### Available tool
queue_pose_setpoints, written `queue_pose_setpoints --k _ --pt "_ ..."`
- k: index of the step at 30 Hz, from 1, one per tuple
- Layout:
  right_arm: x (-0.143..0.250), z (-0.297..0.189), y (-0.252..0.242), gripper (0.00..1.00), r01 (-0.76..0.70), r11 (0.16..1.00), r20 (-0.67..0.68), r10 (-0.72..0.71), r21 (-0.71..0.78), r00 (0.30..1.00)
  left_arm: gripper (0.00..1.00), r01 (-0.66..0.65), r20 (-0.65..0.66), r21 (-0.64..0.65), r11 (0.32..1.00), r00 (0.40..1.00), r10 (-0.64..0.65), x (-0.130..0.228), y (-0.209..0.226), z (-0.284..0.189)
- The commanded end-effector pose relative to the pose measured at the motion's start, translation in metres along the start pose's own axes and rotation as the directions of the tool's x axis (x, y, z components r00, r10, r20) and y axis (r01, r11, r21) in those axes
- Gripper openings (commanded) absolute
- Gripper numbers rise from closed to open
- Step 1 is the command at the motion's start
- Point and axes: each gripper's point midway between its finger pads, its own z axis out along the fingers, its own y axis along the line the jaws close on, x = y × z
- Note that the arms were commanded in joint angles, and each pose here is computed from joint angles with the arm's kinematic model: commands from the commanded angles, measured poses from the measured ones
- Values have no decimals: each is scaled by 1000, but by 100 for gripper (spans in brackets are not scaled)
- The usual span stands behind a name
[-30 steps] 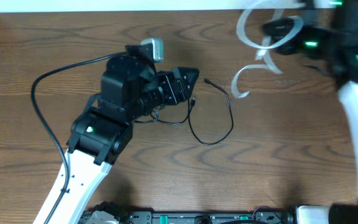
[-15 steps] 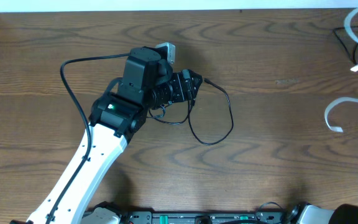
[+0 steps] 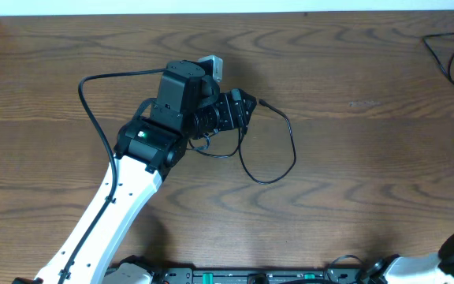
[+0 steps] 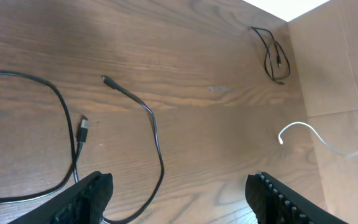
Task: Untangle cables
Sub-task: 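Pull the white cable away to the right with the right gripper, then lower the white cable at the right table edge and release it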
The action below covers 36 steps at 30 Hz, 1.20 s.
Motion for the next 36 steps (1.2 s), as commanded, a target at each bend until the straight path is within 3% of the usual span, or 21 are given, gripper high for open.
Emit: queue_pose_setpoints --k 1,6,8,9,11,14,19,22,30,33,36 --pt "-4 25 -21 1 -58 995 17 57 85 998 74 -24 -8 22 999 1000 24 1 -9 0" --pt "11 62 -33 1 -55 991 -32 59 124 998 74 -27 -10 24 999 1000 27 2 -10 0" --pt "19 75 -37 8 -50 989 -57 59 140 997 74 -27 -10 24 999 1000 27 2 -10 0" --pt "22 79 -39 17 -45 988 -67 55 146 996 74 -26 -10 24 999 1000 27 2 -10 0" --pt "30 88 -43 47 -21 987 -95 37 160 995 74 -27 -10 24 999 1000 27 2 -10 0" --pt "41 94 -50 75 -8 983 -134 33 183 990 74 -27 -10 24 999 1000 27 2 -10 0" --pt "48 93 -51 98 -4 984 -170 35 176 985 74 -27 -10 24 999 1000 27 2 -10 0" --pt "57 90 -53 99 18 984 -214 20 175 977 74 -27 -10 24 999 1000 27 2 -10 0" --pt "65 73 -101 99 20 900 -194 71 435 978 74 -27 -10 24 999 1000 27 2 -10 0" --pt "71 74 -95 99 19 915 -225 79 403 971 74 -26 -11 24 999 1000 27 2 -10 0" --pt "89 78 -68 99 62 972 -348 22 229 937 74 -26 -11 24 999 1000 26 2 -10 0"
